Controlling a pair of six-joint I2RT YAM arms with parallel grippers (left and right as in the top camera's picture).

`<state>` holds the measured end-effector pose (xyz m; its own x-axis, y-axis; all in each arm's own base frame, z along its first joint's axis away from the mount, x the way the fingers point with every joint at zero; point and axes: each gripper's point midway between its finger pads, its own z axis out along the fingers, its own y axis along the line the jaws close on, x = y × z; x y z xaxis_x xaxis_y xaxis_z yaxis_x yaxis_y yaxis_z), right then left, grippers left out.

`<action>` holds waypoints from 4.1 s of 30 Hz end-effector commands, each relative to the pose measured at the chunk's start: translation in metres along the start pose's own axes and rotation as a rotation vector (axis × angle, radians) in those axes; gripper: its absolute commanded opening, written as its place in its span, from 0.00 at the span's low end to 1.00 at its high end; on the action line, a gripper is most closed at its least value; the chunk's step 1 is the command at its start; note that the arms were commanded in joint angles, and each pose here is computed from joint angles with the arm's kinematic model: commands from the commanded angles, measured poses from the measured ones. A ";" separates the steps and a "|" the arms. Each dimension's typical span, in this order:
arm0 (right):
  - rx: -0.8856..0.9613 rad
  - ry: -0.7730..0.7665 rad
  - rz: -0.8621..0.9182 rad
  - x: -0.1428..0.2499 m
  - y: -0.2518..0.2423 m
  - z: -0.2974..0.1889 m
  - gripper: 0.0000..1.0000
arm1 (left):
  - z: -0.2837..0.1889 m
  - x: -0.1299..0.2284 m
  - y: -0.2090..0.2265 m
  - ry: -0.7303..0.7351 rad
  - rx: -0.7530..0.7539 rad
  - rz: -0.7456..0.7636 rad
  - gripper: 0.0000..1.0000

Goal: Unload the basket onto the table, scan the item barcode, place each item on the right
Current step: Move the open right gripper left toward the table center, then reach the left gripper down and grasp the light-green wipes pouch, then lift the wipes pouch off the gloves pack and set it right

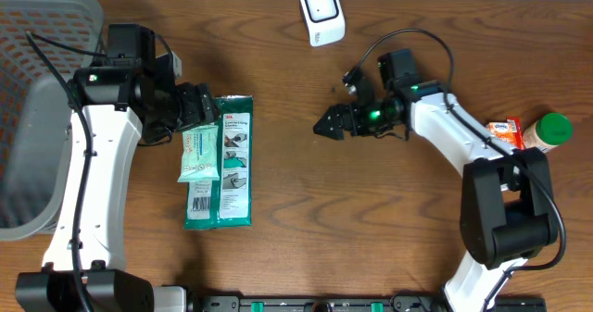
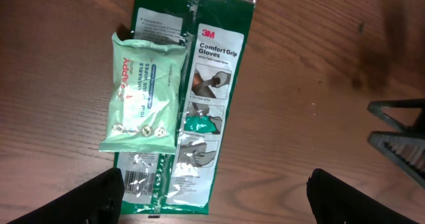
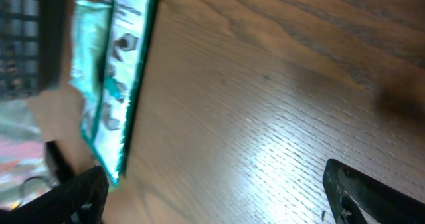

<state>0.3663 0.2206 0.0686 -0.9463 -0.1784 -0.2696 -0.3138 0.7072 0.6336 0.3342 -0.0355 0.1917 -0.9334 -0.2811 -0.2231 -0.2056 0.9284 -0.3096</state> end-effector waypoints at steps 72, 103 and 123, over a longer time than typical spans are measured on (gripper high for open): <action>0.204 -0.028 0.026 -0.006 -0.025 -0.005 0.99 | 0.153 0.025 0.067 0.054 -0.451 0.108 0.08; -0.089 -0.072 0.123 -0.007 -0.029 -0.065 0.94 | 0.172 0.101 -0.154 0.441 0.827 0.192 0.08; -0.076 -0.045 0.087 -0.004 -0.017 -0.052 0.94 | 0.213 0.082 -0.138 0.278 0.584 0.269 0.25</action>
<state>0.3676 0.1684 0.0820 -0.9795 -0.0689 -0.1893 -0.1857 0.6732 0.7157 0.3394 -0.2508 0.0353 -0.9874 0.1076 -0.1161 0.1568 0.5662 -0.8092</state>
